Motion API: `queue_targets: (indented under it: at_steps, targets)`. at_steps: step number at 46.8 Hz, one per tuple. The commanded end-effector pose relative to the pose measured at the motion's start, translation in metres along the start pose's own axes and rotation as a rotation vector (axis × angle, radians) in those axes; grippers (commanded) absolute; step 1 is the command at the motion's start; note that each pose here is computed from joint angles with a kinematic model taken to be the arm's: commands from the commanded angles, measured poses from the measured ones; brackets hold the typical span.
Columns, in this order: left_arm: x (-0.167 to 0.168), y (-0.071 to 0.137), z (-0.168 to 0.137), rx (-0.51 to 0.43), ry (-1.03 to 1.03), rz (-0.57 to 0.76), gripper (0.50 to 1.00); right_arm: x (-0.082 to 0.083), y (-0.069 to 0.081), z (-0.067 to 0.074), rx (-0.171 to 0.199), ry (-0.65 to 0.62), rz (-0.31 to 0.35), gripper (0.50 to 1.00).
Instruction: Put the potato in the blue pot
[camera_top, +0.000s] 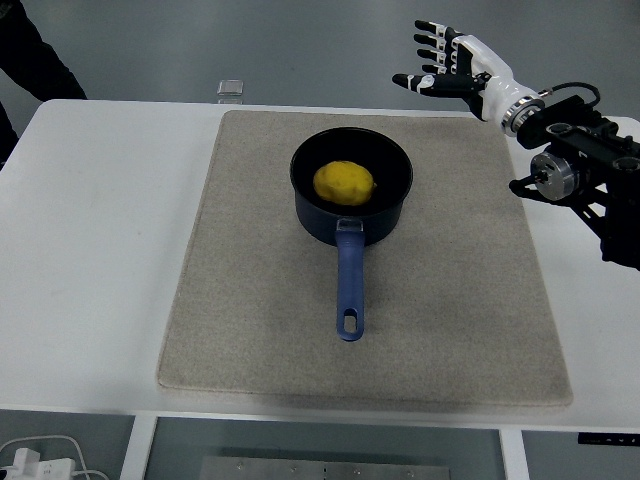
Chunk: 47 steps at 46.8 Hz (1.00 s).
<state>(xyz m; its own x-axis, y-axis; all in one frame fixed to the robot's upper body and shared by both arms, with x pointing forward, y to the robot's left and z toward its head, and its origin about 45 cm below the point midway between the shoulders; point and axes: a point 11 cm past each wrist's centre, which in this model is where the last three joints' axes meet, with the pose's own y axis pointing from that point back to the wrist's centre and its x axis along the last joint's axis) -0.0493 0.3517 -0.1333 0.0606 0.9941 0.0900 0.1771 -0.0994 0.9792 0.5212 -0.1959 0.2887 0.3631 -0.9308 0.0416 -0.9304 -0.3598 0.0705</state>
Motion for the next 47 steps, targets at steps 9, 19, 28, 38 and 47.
queue_targets:
  at_steps: [9,19,28,38,47]
  targets:
    - [0.000,0.000,0.000,0.000,0.000,0.000,0.996,0.033,0.003,0.000,0.001,-0.310,0.155,0.930]
    - [0.000,0.000,0.000,0.000,0.000,0.000,0.996,0.041,0.005,0.005,0.038,-0.511,0.216,0.930]
    - [0.000,0.000,0.000,0.000,0.000,0.000,0.996,0.047,0.008,0.009,0.047,-0.566,0.245,0.930]
    - [-0.001,0.000,0.000,0.000,0.000,-0.002,0.996,0.044,0.008,0.013,0.045,-0.587,0.252,0.930]
    - [0.000,0.000,0.000,0.000,0.000,0.000,0.996,0.046,0.012,0.022,0.046,-0.605,0.260,0.930]
